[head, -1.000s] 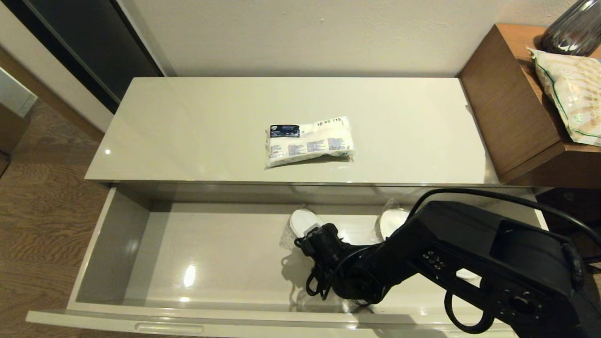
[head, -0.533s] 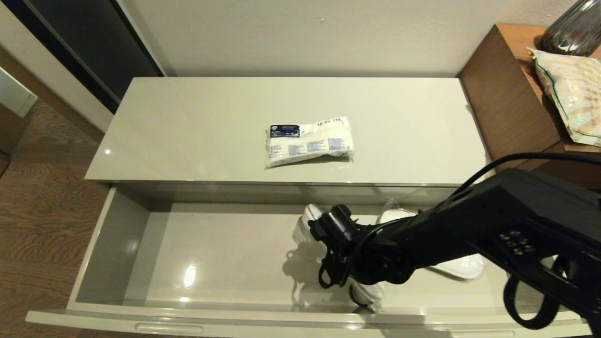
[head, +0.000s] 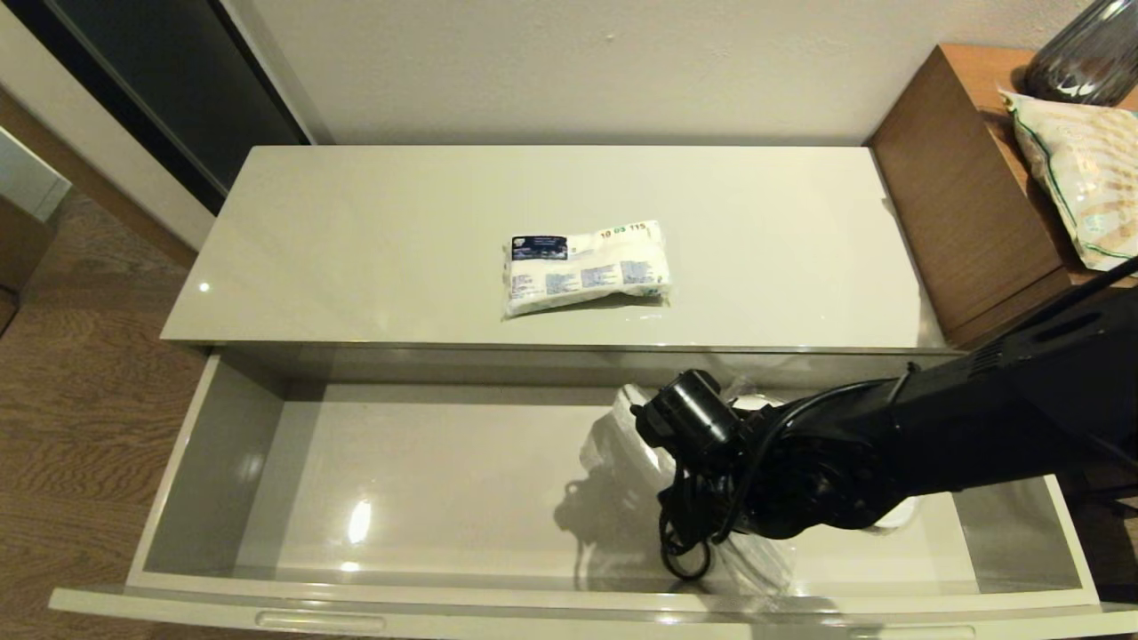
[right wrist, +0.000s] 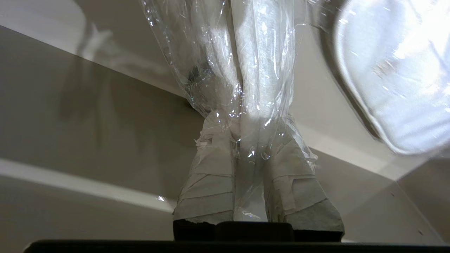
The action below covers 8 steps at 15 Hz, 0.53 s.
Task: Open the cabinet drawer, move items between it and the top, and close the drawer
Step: Take out the disposable slippers from the drawer, then place the disposable slippers on the table
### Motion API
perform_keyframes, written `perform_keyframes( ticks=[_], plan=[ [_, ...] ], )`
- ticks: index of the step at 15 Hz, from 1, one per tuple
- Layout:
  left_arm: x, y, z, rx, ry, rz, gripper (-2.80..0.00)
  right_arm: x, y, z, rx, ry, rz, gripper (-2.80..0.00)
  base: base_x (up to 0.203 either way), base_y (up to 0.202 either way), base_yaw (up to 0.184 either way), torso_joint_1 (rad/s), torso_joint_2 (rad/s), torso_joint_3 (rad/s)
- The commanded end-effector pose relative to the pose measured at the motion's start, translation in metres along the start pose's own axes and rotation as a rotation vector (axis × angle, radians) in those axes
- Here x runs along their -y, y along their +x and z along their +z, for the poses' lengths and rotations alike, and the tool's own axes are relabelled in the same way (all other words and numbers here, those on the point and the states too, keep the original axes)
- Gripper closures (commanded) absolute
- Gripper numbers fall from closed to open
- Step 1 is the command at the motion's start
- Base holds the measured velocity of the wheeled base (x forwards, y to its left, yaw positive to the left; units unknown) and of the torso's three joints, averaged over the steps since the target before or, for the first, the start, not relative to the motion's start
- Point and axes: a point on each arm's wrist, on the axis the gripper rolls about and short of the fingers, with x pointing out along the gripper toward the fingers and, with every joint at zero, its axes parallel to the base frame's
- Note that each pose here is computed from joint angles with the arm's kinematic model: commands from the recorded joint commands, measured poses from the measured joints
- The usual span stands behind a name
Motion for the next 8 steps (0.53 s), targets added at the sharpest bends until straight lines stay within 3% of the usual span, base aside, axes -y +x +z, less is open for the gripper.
perform_keyframes(
  ticks=[1,4,8],
  plan=[
    [0.000,0.000,0.000,-0.001,0.000,0.000,0.00,0.030,-0.038,0.004,0.071,0.052,-0.004,0.00,0.000,0.000,0.000,0.000,0.00,0.000],
    [0.000,0.000,0.000,0.000,0.001,0.000,0.00,0.065,-0.086,-0.001,0.092,0.083,-0.010,0.00,0.000,0.000,0.000,0.000,0.00,0.000],
    [0.000,0.000,0.000,-0.002,0.001,0.000,0.00,0.096,-0.144,-0.017,0.102,0.094,-0.015,0.00,0.000,0.000,0.000,0.000,0.00,0.000]
  ],
)
